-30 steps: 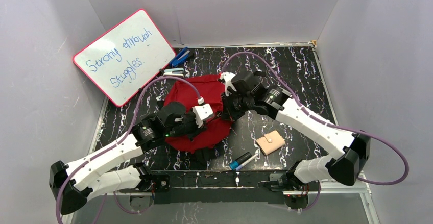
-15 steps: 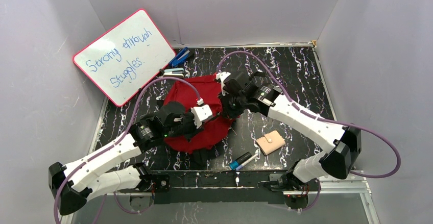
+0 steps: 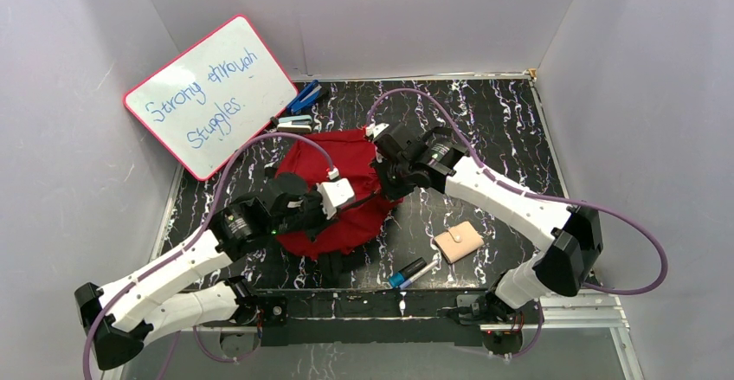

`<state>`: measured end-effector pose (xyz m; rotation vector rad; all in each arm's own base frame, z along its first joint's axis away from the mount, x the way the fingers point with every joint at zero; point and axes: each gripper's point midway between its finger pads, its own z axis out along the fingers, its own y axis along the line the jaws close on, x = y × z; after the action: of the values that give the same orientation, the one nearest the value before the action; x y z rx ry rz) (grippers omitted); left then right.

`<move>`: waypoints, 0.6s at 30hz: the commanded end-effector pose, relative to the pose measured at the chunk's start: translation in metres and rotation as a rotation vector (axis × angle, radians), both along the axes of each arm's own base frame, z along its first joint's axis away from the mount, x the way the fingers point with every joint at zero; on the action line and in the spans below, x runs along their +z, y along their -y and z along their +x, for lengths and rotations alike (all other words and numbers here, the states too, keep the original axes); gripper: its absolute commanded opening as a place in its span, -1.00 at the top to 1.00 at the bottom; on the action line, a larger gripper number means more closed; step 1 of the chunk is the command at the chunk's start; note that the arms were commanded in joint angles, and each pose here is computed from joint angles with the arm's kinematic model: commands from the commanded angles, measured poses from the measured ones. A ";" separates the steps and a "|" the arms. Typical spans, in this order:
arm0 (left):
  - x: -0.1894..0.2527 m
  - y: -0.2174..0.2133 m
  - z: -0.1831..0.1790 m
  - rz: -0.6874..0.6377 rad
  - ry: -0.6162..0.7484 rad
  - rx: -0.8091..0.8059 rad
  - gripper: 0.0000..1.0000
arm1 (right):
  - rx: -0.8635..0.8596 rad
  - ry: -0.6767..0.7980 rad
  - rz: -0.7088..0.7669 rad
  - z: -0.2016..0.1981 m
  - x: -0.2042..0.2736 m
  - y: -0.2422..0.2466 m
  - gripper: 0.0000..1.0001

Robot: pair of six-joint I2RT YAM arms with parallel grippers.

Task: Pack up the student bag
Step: Zip the student bag at the center of the board.

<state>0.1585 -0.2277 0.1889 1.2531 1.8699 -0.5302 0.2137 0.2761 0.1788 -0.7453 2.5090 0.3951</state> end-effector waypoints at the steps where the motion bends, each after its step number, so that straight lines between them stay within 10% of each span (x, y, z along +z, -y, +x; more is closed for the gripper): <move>1: 0.014 -0.023 -0.018 0.037 -0.015 -0.012 1.00 | -0.215 0.148 -0.250 0.047 0.004 0.073 1.00; 12: 0.050 -0.055 0.001 0.076 0.132 0.122 1.00 | -0.055 0.070 -0.096 0.038 -0.007 0.039 1.00; 18: 0.076 -0.085 0.021 0.073 0.258 0.302 1.00 | -0.136 0.047 -0.245 0.041 -0.035 0.067 1.00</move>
<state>0.1708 -0.1881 0.2164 1.1922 1.8845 -0.3014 0.2195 0.2881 0.1764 -0.7912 2.4862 0.5001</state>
